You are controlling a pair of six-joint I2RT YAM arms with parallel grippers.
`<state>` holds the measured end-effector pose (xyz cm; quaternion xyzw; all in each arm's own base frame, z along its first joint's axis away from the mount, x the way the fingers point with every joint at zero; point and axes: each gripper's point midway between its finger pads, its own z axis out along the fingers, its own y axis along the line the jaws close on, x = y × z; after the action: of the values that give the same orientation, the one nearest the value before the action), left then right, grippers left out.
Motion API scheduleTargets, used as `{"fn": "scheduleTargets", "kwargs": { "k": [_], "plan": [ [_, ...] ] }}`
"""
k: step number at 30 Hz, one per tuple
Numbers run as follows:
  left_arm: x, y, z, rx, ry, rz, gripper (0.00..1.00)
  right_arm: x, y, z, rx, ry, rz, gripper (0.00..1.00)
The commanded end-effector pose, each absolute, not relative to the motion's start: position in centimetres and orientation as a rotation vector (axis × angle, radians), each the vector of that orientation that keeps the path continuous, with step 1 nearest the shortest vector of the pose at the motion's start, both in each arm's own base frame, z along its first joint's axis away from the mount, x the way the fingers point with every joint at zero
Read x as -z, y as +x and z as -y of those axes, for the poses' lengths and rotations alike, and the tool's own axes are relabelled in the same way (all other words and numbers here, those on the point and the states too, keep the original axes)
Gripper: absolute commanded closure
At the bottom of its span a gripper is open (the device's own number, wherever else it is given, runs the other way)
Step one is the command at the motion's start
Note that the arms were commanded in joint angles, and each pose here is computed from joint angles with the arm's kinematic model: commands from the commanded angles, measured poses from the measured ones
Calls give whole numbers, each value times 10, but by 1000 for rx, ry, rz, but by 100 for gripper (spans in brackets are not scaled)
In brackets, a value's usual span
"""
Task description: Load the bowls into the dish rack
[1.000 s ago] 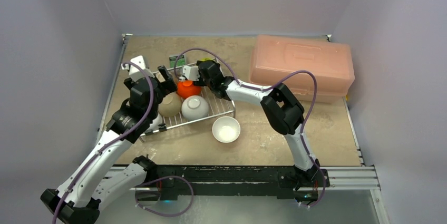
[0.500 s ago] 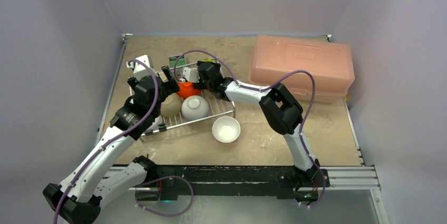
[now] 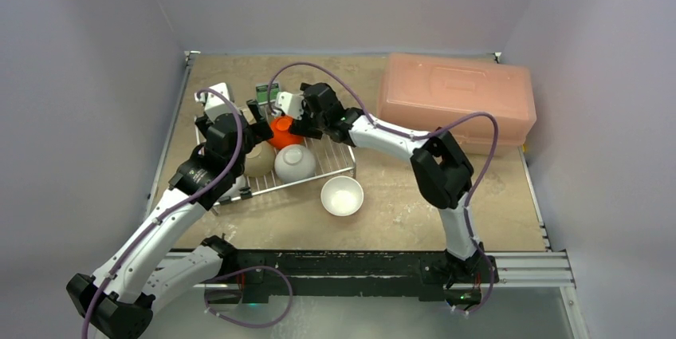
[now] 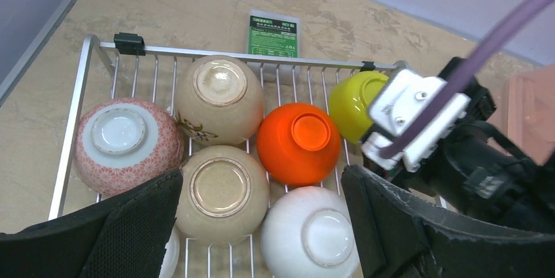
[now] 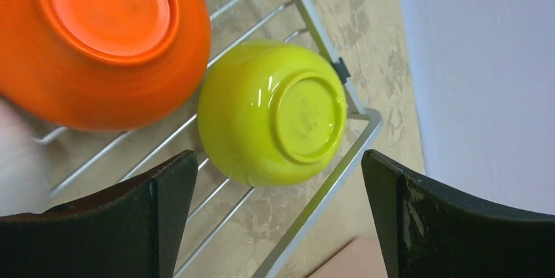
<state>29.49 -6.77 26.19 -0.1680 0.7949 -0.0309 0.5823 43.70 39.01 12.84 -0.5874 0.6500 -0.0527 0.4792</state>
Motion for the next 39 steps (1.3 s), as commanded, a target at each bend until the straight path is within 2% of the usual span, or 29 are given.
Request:
{"fn": "scheduleTargets", "kwargs": {
  "k": [1,3,5,9,11,16,21,39],
  "plan": [
    [-260,297,70,88,-394,-1850,8,-198,417,-406,-83,-1330,-1537,2],
    [-260,297,70,90,-393,-1851,8,-207,413,-406,-128,-1296,-1541,4],
    [-259,297,71,91,-393,-1854,8,-217,418,-403,-155,-1205,-1570,13],
    [-258,297,71,91,-392,-1857,8,-216,435,-386,-236,-1018,-1716,39],
    [-257,297,72,91,-389,-1860,8,-209,435,-379,-279,-945,-1781,46],
    [-258,297,72,103,-394,-1853,8,-197,419,-368,-452,-775,-1900,49],
    [-261,298,77,143,-382,-1842,8,-170,409,-372,-550,-690,-2005,60],
    [-268,300,135,389,-84,-1867,10,-131,442,-373,-428,-579,-2094,62]
  ]
}}
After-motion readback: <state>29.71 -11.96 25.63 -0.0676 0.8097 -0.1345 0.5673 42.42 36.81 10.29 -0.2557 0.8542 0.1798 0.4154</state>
